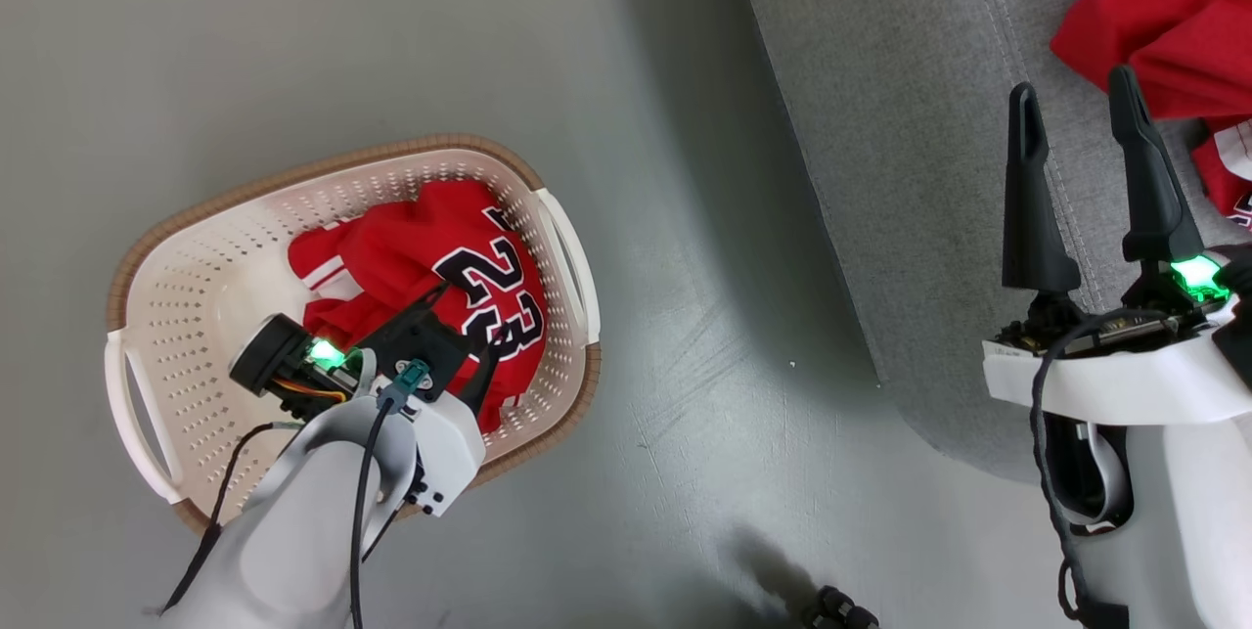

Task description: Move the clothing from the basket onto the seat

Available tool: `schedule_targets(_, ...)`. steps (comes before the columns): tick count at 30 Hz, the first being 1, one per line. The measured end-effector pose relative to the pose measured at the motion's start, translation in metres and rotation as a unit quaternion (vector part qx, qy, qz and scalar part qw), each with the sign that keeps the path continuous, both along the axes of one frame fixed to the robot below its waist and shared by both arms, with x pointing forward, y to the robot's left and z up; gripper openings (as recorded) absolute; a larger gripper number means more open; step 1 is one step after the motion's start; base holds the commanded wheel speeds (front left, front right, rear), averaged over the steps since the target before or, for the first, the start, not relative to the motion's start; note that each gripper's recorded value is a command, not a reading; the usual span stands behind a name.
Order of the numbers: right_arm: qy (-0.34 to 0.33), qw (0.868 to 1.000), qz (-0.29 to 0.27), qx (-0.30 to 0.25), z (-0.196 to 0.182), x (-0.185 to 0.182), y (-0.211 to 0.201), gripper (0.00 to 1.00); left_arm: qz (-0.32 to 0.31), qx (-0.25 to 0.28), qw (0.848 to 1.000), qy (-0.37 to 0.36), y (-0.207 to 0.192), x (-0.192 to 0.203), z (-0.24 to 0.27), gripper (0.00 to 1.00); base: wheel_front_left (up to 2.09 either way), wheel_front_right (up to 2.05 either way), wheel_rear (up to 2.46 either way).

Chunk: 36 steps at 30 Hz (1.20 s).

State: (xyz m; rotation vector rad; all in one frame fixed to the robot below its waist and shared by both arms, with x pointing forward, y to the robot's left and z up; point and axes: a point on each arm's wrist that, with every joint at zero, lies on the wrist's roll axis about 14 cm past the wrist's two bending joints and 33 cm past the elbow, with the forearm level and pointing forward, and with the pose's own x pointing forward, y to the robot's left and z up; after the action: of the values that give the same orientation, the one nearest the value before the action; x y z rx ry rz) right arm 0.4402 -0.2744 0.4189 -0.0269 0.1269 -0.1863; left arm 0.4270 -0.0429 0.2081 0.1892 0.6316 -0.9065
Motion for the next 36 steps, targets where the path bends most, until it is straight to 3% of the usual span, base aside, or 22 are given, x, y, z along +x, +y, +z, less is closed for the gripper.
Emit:
schedule_targets(14,-0.002,1.0,0.0,-0.008,-0.006,0.015,-0.005,1.0,-0.019,0.037,0.998,0.051,0.006,-0.019,-0.044,1.0,0.0,0.0,0.0)
schedule_targets(36,0.015,1.0,0.002,-0.02,-0.022,0.021,-0.007,1.0,0.005,0.086,0.992,0.088,0.013,-0.012,-0.078,1.0,0.0,0.0,0.0)
